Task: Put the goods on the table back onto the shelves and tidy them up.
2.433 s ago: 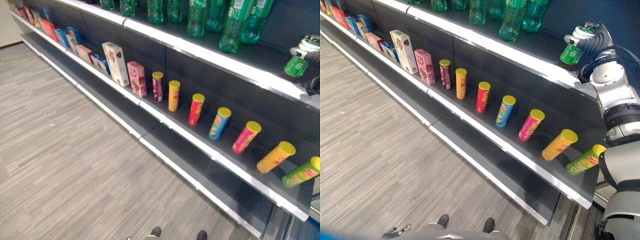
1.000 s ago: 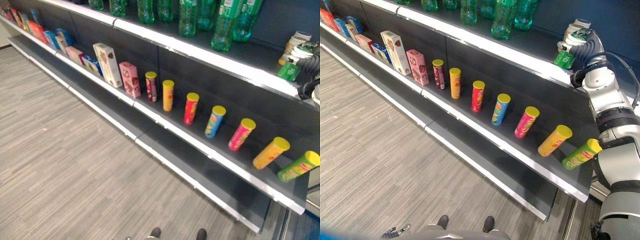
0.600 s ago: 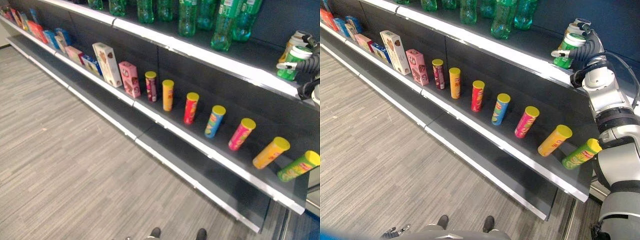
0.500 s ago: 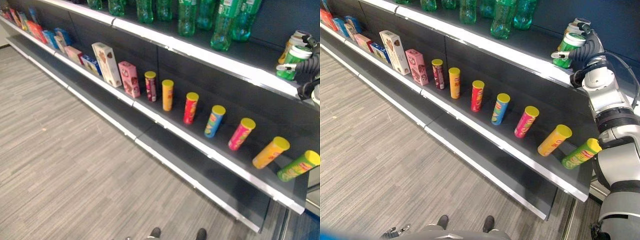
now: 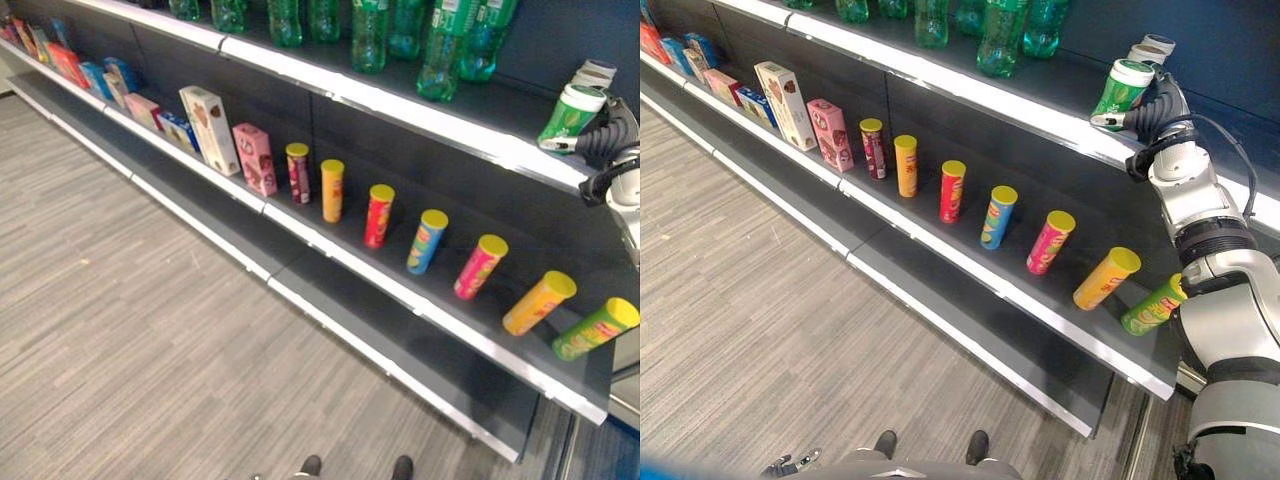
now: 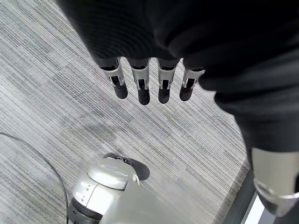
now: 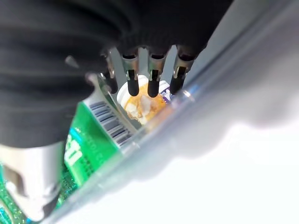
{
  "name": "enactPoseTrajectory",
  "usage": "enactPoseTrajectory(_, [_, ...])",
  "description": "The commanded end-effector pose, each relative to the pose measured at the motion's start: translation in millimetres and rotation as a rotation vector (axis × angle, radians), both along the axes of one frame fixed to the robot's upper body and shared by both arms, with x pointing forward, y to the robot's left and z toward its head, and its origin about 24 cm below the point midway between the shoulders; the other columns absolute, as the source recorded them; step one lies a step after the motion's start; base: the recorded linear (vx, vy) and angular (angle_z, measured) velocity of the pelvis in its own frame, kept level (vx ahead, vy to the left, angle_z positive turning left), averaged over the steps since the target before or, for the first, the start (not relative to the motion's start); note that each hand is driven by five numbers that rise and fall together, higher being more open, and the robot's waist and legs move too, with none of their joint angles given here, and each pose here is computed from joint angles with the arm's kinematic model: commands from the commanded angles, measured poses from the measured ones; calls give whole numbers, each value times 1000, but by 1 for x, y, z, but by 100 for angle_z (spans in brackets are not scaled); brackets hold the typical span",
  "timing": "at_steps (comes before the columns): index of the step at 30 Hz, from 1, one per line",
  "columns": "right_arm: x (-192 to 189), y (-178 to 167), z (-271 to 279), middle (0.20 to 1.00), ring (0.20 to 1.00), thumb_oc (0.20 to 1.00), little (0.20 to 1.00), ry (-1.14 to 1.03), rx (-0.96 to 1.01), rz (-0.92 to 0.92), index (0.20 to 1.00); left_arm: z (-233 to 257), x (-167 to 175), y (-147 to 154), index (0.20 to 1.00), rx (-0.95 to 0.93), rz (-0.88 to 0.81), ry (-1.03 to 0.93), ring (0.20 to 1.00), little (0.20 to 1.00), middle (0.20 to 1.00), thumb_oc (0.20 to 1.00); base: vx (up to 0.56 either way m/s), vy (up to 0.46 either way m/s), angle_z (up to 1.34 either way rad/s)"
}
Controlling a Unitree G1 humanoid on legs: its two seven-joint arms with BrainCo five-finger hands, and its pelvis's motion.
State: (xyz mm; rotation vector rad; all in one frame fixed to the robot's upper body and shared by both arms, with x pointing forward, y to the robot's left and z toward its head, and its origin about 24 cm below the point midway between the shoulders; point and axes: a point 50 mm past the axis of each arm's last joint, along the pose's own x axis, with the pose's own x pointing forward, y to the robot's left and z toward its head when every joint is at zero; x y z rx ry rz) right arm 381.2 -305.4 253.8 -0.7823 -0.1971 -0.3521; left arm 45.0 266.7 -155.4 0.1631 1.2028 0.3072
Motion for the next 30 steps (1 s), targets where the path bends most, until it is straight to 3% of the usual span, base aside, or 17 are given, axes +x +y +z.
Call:
enactPoseTrajectory(1, [-2, 1, 36, 1000, 1000, 1000, 1000, -103, -79, -27, 1000, 3, 10, 7, 1000, 41, -71, -4, 1000, 1000, 1000, 1000, 0, 0, 0])
enactPoseTrajectory(6, [-7, -9, 45, 1000, 1000, 1000, 1000, -121, -114, -79, 1000, 3, 9, 7, 1000, 47, -74, 2, 1000, 1000, 1000, 1000, 0, 0, 0])
enactPoseTrajectory(12, [-27, -12, 81, 1000, 1000, 1000, 1000, -318, -123, -88, 1000, 3, 8, 7, 1000, 57, -58, 5, 1000, 1000, 1000, 1000, -1, 4, -1])
enactPoseTrajectory(16, [-74, 9, 108, 1000, 1000, 1000, 1000, -620, -170, 53, 1000, 0, 3, 2, 1000, 46, -10, 16, 1000, 1000, 1000, 1000, -4, 34, -3])
enactPoseTrajectory(21, [-131, 7, 110, 1000, 1000, 1000, 1000, -834, -187, 115, 1000, -2, -5, 0, 1000, 44, 7, 43, 1000, 1000, 1000, 1000, -2, 28, -12])
enactPoseTrajectory(23, [-144, 8, 103, 1000, 1000, 1000, 1000, -848, -141, 191, 1000, -2, -5, 1, 1000, 43, -2, 42, 1000, 1000, 1000, 1000, -31, 72, -35])
enactPoseTrajectory(26, [-155, 19, 83, 1000, 1000, 1000, 1000, -775, 47, 484, 1000, 0, -3, 2, 1000, 26, -4, 20, 1000, 1000, 1000, 1000, -54, 102, -34])
enactPoseTrajectory(27, [-163, 24, 62, 1000, 1000, 1000, 1000, -681, 219, 714, 1000, 2, -1, 6, 1000, 12, -15, 0, 1000, 1000, 1000, 1000, -66, 131, -48])
enactPoseTrajectory(30, [-163, 24, 41, 1000, 1000, 1000, 1000, -608, 343, 790, 1000, 4, 0, 11, 1000, 19, -24, -3, 1000, 1000, 1000, 1000, -44, 83, -31])
